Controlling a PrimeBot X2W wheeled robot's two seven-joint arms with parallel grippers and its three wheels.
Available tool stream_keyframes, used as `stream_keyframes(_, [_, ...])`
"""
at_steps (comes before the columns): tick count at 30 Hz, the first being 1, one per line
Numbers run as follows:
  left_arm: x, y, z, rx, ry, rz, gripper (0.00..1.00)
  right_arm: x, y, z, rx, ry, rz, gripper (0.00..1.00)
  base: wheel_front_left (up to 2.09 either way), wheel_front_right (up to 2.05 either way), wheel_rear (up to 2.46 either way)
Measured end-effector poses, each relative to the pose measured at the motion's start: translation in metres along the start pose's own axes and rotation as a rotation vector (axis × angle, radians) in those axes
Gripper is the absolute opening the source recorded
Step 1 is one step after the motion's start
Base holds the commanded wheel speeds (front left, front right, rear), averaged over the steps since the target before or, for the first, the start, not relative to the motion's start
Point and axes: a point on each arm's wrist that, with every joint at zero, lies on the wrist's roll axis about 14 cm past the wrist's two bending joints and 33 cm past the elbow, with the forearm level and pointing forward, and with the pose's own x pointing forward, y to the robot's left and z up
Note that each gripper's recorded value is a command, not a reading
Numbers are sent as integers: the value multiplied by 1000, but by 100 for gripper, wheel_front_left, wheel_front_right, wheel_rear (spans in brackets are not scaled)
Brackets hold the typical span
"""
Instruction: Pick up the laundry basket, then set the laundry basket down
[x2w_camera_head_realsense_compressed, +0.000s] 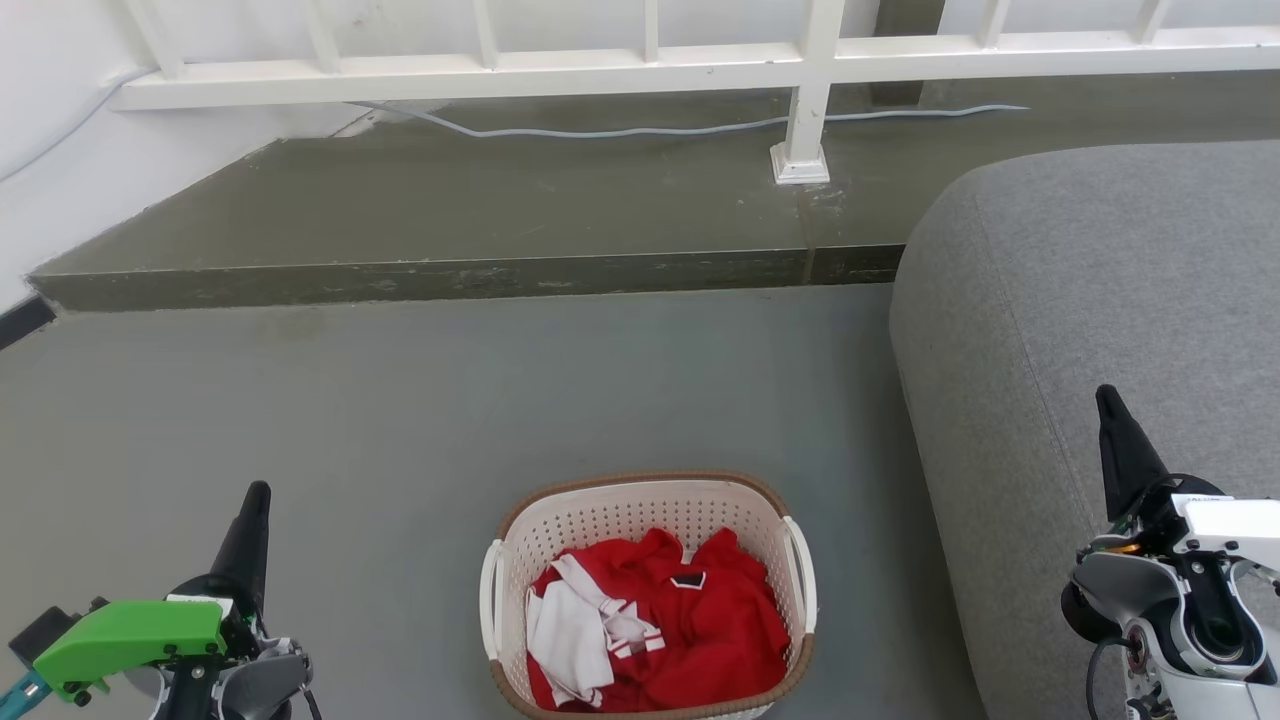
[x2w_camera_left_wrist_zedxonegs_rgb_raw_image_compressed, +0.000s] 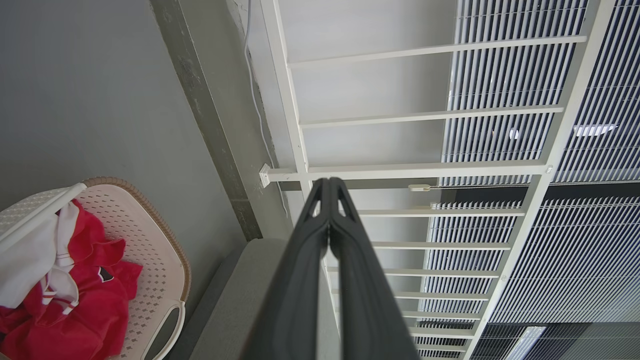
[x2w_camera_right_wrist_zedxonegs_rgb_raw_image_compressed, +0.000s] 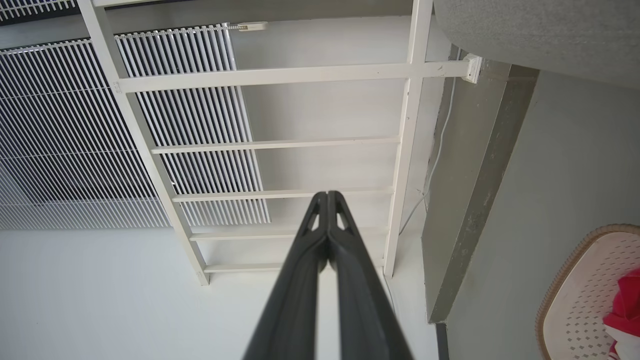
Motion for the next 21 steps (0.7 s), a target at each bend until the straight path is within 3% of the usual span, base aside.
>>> stream_keyframes(21, [0, 0, 0, 0, 0, 0, 0, 0, 0, 0, 0, 0, 0, 0, 0, 0, 0])
